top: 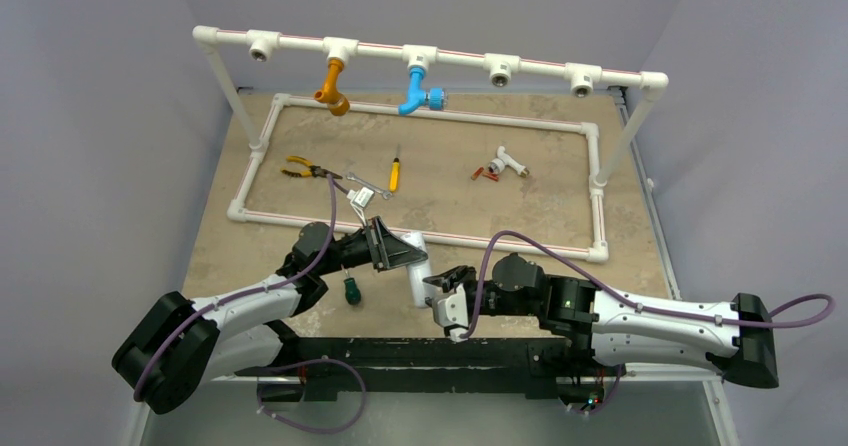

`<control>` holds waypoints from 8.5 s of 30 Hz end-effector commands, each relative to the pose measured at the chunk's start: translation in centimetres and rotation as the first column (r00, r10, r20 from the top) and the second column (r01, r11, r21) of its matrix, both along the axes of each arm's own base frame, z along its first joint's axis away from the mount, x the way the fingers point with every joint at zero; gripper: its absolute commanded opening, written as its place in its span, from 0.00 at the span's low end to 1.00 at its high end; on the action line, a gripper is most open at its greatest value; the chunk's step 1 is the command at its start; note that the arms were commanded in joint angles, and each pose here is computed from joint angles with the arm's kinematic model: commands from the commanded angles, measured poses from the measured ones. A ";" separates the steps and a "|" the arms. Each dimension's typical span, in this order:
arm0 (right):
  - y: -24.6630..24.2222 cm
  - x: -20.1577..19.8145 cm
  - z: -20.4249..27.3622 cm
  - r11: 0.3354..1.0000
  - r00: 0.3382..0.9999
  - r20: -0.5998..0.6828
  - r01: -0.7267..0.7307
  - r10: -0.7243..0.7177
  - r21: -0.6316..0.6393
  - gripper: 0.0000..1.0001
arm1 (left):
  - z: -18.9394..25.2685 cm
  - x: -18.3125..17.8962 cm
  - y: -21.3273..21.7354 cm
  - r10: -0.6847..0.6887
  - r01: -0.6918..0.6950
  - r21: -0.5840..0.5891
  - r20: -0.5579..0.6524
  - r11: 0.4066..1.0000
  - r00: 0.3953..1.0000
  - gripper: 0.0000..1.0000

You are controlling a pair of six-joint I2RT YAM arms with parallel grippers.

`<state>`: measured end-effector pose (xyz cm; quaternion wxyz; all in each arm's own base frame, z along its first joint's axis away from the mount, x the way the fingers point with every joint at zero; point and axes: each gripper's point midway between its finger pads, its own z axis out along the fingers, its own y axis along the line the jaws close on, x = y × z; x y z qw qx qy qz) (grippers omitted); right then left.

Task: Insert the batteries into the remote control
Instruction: Remove the battery cover from the remote control, then place the battery cover at the center of the board, then pick up the battery from the center of the board.

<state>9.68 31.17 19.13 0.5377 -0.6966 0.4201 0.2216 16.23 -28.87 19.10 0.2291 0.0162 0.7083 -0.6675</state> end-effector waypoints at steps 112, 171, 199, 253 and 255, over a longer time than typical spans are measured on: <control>-2.8 3.8 2.7 0.546 0.280 -0.769 0.831 -0.574 -0.105 0.65 | 1.2 2.4 -2.3 -0.001 0.000 -0.045 -0.010 0.999 1.000 0.00; -7.6 7.5 -4.0 0.340 0.076 -0.689 0.905 -0.721 -0.256 0.04 | -1.1 0.3 1.0 0.087 -0.087 0.074 0.006 0.993 0.996 0.00; -1.3 10.3 -10.6 0.345 0.024 -0.648 0.860 -0.762 -0.375 0.65 | 9.7 -1.6 7.0 0.236 -0.290 0.150 0.297 0.945 0.925 0.00; -12.7 36.0 -15.1 -0.378 -0.562 -0.580 0.827 -0.590 -0.417 0.61 | 12.6 -4.1 8.4 0.199 -0.270 0.139 0.387 0.953 0.901 0.00; -12.9 36.2 -15.6 -0.379 -0.570 -0.572 0.821 -0.590 -0.426 0.58 | 12.6 -4.0 8.4 0.200 -0.272 0.140 0.386 0.952 0.900 0.00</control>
